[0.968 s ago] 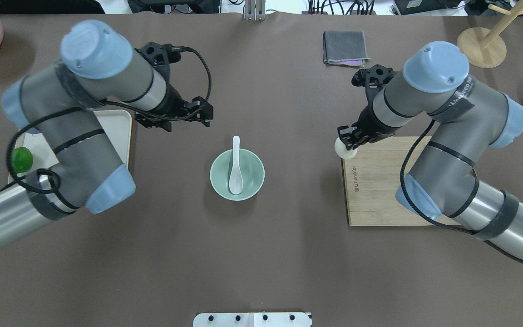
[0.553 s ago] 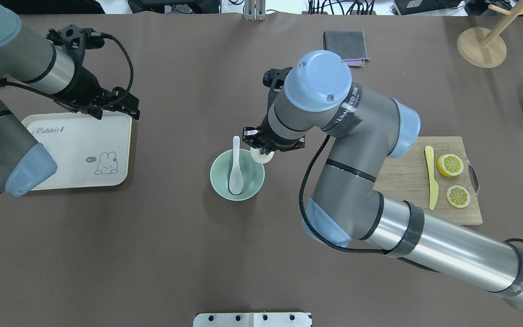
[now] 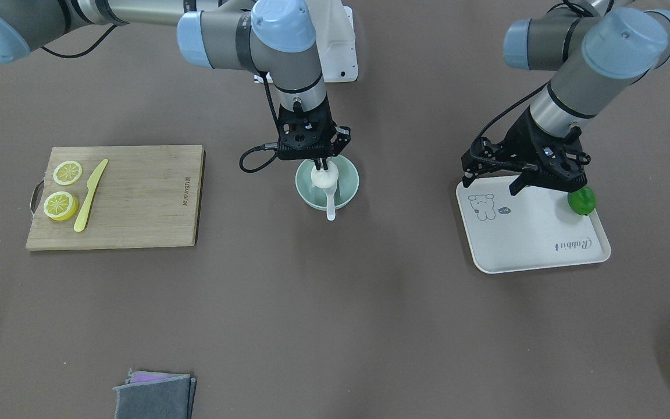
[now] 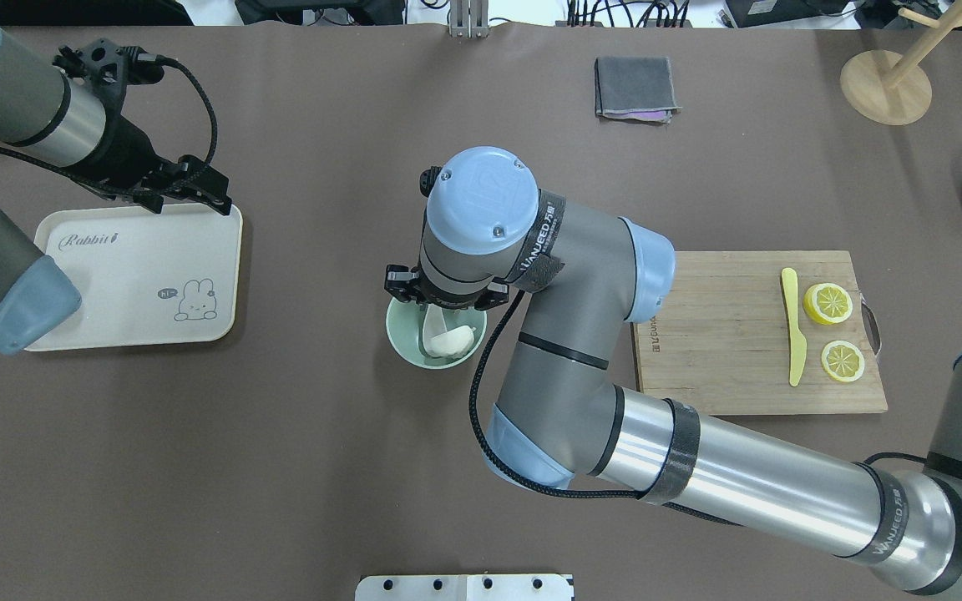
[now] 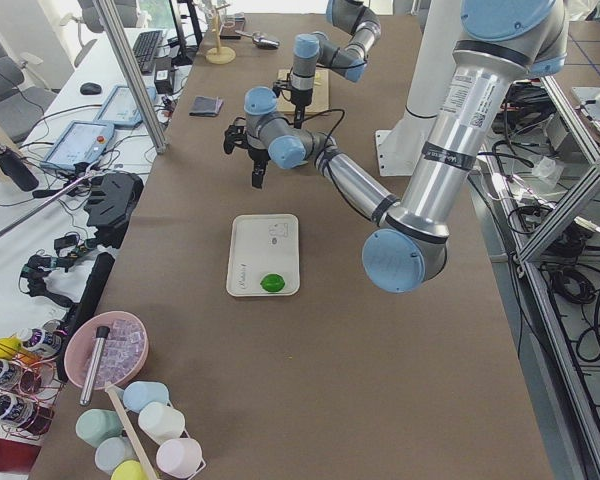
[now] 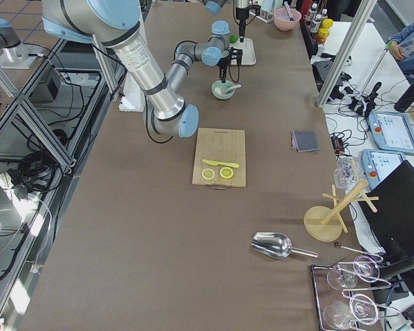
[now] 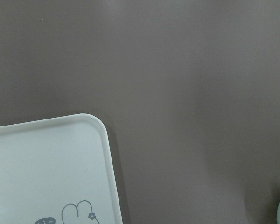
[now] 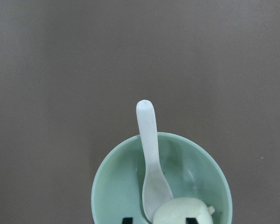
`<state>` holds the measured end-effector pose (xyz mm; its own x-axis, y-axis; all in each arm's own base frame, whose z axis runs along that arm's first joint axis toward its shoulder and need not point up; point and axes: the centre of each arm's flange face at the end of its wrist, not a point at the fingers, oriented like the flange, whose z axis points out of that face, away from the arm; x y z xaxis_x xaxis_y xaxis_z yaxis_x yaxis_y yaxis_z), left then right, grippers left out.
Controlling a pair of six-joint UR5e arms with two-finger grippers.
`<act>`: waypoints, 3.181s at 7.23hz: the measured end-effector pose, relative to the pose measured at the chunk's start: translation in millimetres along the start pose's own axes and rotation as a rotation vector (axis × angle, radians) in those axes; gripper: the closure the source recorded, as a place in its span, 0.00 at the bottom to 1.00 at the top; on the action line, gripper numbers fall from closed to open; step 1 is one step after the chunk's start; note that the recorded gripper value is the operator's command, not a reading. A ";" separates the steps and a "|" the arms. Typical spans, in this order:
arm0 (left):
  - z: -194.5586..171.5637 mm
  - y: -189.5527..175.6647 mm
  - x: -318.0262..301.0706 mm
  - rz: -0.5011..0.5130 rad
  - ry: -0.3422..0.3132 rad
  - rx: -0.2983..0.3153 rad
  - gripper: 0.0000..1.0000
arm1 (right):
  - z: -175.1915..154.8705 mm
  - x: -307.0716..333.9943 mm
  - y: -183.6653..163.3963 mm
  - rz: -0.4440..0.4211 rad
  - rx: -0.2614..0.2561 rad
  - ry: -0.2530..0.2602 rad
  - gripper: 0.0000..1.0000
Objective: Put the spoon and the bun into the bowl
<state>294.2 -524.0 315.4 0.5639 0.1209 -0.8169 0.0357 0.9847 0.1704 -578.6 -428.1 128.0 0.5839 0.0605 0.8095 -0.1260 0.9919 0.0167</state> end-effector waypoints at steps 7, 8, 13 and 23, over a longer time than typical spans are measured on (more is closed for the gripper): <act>-73.4 -6.7 -180.4 0.142 -0.210 -0.023 0.03 | -97.0 404.8 -139.6 -0.301 -0.076 0.118 0.00; -94.6 2.9 -229.6 0.179 -0.236 -0.039 0.03 | -122.4 477.4 -149.3 -0.350 -0.079 0.132 0.00; -135.1 99.4 -393.5 0.195 -0.172 -0.107 0.02 | -196.1 697.0 -117.4 -0.418 -0.071 0.196 0.00; -148.8 118.1 -435.7 0.095 -0.184 -0.091 0.02 | -193.7 726.6 -91.3 -0.372 -0.098 0.148 0.00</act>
<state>-70.1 -441.8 609.5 0.7027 0.1973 -0.6836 -0.0948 0.9782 0.1848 12.5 -453.0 601.1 0.6851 -0.2962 0.6655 0.1887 0.9546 0.2305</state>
